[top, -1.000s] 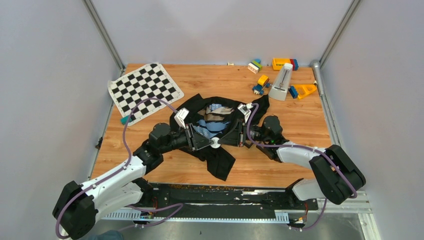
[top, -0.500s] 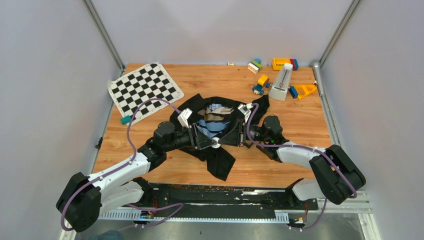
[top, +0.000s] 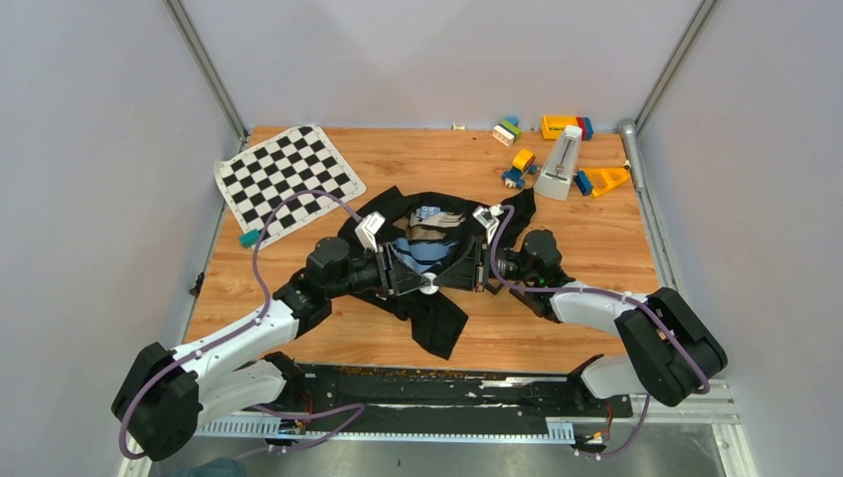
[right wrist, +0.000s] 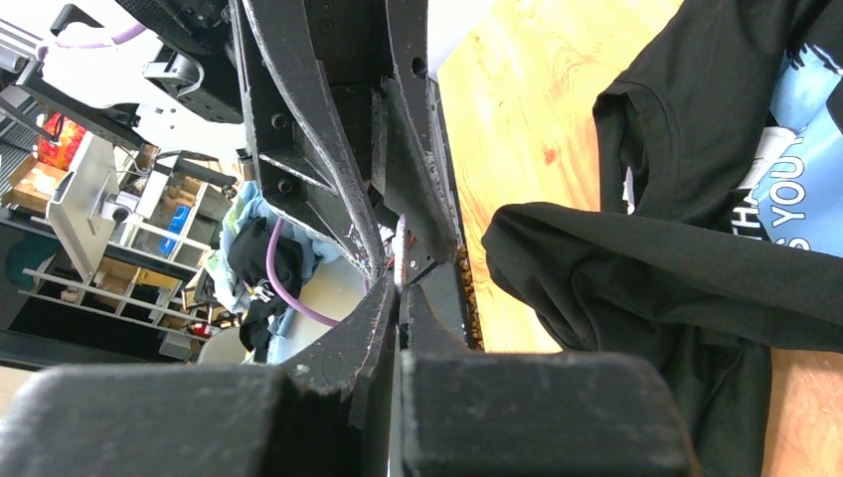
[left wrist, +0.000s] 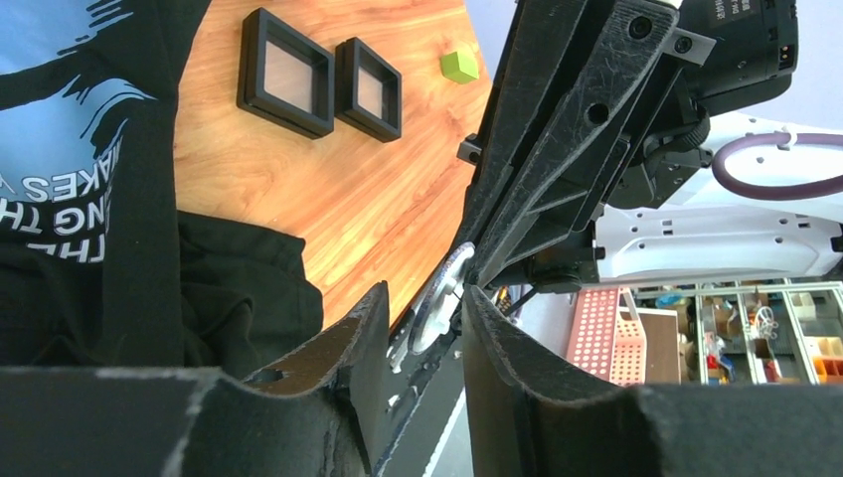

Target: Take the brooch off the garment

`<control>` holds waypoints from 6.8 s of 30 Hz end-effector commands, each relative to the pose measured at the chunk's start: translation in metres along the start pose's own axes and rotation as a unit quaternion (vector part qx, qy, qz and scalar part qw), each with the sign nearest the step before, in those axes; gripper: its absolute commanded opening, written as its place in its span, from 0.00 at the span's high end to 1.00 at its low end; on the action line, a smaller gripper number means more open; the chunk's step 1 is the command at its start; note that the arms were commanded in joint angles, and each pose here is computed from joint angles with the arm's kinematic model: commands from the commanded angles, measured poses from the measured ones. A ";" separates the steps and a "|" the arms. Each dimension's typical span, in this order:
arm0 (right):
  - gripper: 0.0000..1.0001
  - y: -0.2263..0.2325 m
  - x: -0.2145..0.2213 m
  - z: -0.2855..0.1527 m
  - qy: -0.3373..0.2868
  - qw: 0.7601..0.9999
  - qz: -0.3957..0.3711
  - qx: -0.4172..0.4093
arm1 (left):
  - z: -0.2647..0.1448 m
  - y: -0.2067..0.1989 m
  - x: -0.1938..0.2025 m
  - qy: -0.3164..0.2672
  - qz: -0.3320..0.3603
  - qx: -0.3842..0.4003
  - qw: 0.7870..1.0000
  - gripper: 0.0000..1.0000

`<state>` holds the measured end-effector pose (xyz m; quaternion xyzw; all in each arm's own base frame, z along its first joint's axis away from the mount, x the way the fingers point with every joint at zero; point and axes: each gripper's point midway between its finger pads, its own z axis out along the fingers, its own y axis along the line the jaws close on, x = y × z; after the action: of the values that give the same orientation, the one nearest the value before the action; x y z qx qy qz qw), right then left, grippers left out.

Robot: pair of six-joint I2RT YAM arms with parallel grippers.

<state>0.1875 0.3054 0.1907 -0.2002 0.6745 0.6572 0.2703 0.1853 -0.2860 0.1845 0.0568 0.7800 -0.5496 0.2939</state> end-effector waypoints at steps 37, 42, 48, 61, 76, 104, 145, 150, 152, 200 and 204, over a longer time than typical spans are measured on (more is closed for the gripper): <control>1.00 0.014 -0.001 0.007 0.006 0.999 0.009 -0.036 | -0.001 0.014 -0.002 0.009 0.077 -0.076 0.994 0.64; 1.00 0.016 -0.003 0.008 0.007 0.999 0.021 -0.037 | -0.001 0.018 0.001 0.015 0.095 -0.086 0.992 0.70; 1.00 0.016 -0.003 0.010 0.014 0.998 0.049 -0.041 | -0.001 0.027 0.004 0.025 0.117 -0.112 0.986 0.74; 1.00 0.015 -0.002 0.009 0.029 0.995 0.080 -0.046 | -0.003 0.031 0.006 0.041 0.165 -0.127 0.977 0.82; 1.00 0.005 -0.006 0.008 0.026 0.998 0.055 -0.010 | -0.006 0.020 0.011 0.087 0.159 -0.127 0.975 0.70; 1.00 0.015 -0.008 0.000 0.004 1.000 0.000 -0.014 | -0.016 -0.034 -0.003 -0.014 0.021 0.124 0.992 0.65; 0.49 -0.077 -0.022 -0.088 -0.027 0.900 -0.018 0.434 | 0.027 0.077 0.030 0.136 0.128 -0.183 0.965 1.00; 0.46 -0.108 -0.023 -0.096 0.025 0.867 -0.035 0.497 | 0.000 0.159 0.006 0.151 0.142 -0.381 0.901 1.00; 0.46 -0.122 -0.017 -0.095 0.064 0.856 -0.030 0.513 | -0.020 0.187 -0.017 0.144 0.124 -0.438 0.879 1.00; 0.52 -0.147 0.052 -0.075 0.196 0.818 0.022 0.540 | -0.056 0.158 -0.083 0.008 0.249 -0.464 0.850 1.00; 0.55 -0.148 0.058 -0.057 0.199 0.822 0.041 0.531 | -0.076 0.158 -0.098 0.000 0.251 -0.539 0.804 1.00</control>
<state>0.2331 0.2246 0.0417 -0.1374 0.9637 0.1337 0.1859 0.2861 -0.1595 0.0960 0.1275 0.9146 -0.0457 0.3810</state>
